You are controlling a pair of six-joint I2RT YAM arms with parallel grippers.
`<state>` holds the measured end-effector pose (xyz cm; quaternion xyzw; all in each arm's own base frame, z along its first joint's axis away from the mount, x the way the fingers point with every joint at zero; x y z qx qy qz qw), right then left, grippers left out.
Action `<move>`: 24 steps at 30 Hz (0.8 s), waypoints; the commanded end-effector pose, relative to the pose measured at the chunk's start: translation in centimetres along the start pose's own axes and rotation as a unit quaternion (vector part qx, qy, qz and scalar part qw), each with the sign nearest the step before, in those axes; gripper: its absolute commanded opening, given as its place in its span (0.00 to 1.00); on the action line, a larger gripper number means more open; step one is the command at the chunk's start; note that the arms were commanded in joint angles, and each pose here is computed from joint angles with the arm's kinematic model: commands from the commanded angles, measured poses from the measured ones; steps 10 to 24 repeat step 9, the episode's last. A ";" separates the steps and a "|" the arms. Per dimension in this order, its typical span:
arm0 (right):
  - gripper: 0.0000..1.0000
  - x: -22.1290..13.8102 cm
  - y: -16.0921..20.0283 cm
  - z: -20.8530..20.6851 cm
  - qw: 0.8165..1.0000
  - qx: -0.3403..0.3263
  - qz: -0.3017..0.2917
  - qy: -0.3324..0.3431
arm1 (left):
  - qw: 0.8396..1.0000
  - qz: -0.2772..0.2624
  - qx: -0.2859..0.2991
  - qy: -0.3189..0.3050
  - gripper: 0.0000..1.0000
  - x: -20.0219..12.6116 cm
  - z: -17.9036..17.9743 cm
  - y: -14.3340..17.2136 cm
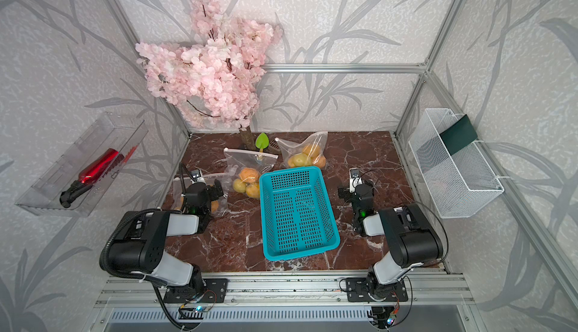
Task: Put the potatoes into a zipper bag and zip it
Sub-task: Reset both arms
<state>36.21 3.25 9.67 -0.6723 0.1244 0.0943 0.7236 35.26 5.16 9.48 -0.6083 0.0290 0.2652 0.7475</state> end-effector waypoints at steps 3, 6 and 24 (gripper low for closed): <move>0.99 0.3 -0.8 0.0 1.000 0.005 -0.011 0.003 | 1.000 -0.018 -0.004 0.000 0.99 0.0 0.1 -1.3; 0.99 0.6 -0.8 -0.1 1.000 0.018 0.001 -0.015 | 1.000 -0.018 -0.005 0.000 0.99 0.0 0.1 -1.3; 0.99 0.5 -0.8 -0.1 1.000 0.018 0.000 -0.023 | 1.000 -0.017 -0.004 0.001 0.99 0.0 0.1 -1.3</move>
Point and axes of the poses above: each gripper's point midway between its finger pads, its own x axis out along the fingers, its own z axis along the line the jaws close on, y = z × x, the point moved 3 cm from there along -x, back along the fingers, and after that the axes turned 13 degrees about x, right-handed, at the moved point
